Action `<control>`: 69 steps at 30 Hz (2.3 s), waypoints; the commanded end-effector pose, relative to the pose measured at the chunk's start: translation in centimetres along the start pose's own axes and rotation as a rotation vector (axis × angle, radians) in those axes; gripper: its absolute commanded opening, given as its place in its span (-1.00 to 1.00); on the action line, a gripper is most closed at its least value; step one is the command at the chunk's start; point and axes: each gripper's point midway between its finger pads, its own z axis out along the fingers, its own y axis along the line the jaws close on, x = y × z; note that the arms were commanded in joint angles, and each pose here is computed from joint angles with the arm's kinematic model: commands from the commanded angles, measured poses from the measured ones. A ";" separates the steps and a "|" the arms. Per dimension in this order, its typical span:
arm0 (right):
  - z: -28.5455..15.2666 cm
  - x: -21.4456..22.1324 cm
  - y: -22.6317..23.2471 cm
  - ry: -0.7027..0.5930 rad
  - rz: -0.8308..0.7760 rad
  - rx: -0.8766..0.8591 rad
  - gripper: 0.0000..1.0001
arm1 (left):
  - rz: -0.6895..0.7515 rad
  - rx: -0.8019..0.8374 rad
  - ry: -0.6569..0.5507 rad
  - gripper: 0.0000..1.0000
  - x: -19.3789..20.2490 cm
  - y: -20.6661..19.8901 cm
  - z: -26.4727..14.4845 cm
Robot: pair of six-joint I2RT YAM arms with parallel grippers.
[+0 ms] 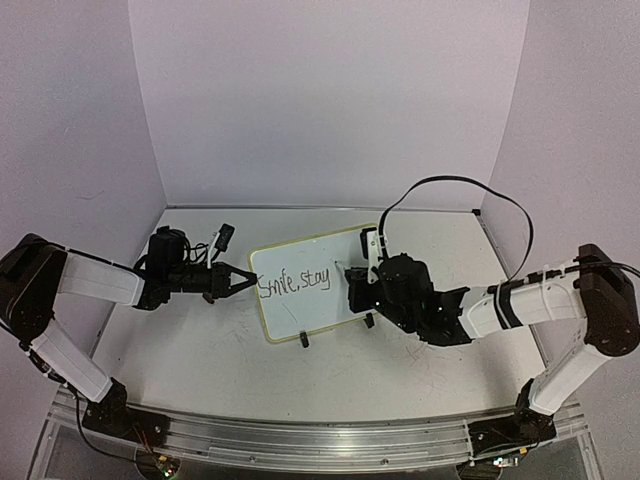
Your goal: Write a sentence on the whiteboard
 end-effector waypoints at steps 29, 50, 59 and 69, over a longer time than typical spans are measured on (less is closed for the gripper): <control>0.6 0.2 -1.2 0.011 0.057 0.034 -1.00 | 0.011 -0.010 0.011 -1.00 -0.2 0.0 0.0; -0.6 3.0 -0.9 0.070 0.083 0.015 -1.00 | 0.011 -0.008 0.012 -1.00 -0.2 -0.1 0.0; -0.9 3.3 -0.6 0.076 0.091 0.010 -1.00 | 0.011 -0.008 0.012 -1.00 -0.2 -0.1 0.0; -0.3 1.5 -0.3 0.019 0.084 0.027 -1.00 | 0.011 -0.009 0.010 -1.00 -0.2 -0.2 -0.1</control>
